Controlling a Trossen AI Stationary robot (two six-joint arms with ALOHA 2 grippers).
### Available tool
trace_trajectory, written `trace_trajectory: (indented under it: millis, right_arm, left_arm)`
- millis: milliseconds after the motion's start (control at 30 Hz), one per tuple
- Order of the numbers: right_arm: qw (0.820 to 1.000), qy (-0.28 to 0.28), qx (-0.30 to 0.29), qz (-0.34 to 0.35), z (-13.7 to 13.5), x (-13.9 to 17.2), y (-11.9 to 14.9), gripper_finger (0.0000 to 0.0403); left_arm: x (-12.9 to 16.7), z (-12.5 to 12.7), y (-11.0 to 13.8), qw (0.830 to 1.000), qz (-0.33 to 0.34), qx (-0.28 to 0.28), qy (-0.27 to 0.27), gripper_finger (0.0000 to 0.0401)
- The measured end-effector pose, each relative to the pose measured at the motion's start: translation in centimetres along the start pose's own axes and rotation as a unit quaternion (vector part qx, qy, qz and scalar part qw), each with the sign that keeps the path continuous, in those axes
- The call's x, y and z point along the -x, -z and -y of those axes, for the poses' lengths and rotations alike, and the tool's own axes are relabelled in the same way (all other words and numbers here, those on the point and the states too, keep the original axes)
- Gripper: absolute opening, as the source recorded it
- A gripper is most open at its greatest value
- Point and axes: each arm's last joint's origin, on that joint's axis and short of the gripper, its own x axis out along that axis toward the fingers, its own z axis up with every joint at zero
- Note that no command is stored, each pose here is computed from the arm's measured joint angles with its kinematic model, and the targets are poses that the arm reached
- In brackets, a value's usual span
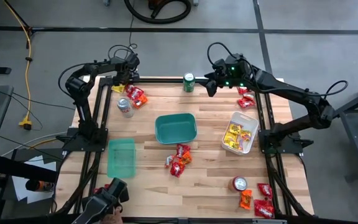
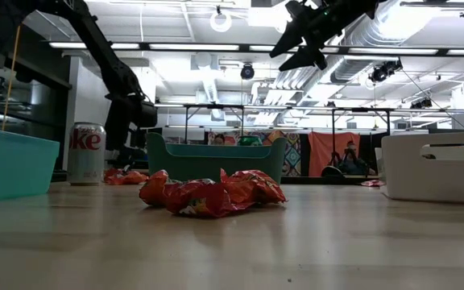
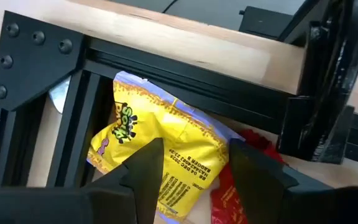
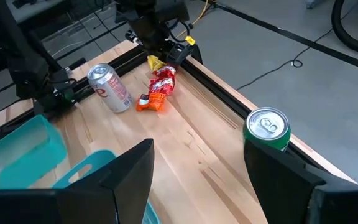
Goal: Sort candy
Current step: Put the yellow candy into the white bin
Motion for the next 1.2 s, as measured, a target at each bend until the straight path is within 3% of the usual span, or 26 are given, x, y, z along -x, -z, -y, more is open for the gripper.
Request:
trace_trajectory:
  millis: [167,367,600,733,900,1000,1067,1133,1200]
  right_arm:
    - [1.0,0.001,0.0,0.0,0.0,0.0,0.0,0.0245]
    - [1.0,0.005,0.0,0.001,0.0,0.0,0.0,0.0245]
    - [1.0,0.007,0.0,-0.001,0.1,0.0,0.1,0.0245]
    - [1.0,0.007,-0.001,-0.003,0.1,0.0,0.1,0.0245]
    - [1.0,0.007,-0.001,-0.003,0.1,0.0,0.1,0.0245]
    - [1.0,0.004,0.002,0.002,0.0,0.0,0.0,0.0245]
    - [1.0,-0.014,0.008,0.013,-0.1,0.0,-0.3,0.0245]
    - [0.999,-0.045,0.012,0.027,-0.4,0.0,-0.6,0.0245]
    - [0.996,-0.079,0.017,0.04,-0.7,0.1,-1.0,0.0245]
  left_arm:
    - [0.0,0.0,0.0,1.0,0.0,-0.004,-0.001,0.0132]
    - [0.4,-0.1,0.1,1.0,-0.015,-0.011,0.019,0.0015]
    - [2.7,-1.3,-0.6,0.999,0.019,-0.025,0.032,0.0002]
    - [4.2,-1.9,-1.2,0.996,0.034,-0.004,0.081,0.0001]
    - [8.6,-2.6,-0.7,0.987,0.097,-0.029,0.127,0.0]
    - [12.1,-3.0,0.4,0.973,0.142,-0.07,0.17,0.0]
    - [14.7,-3.0,1.6,0.954,0.168,-0.107,0.222,0.0]
    - [17.4,-2.8,3.2,0.926,0.19,-0.15,0.289,0.0]
    - [20.2,-2.6,5.0,0.885,0.219,-0.188,0.365,0.0]
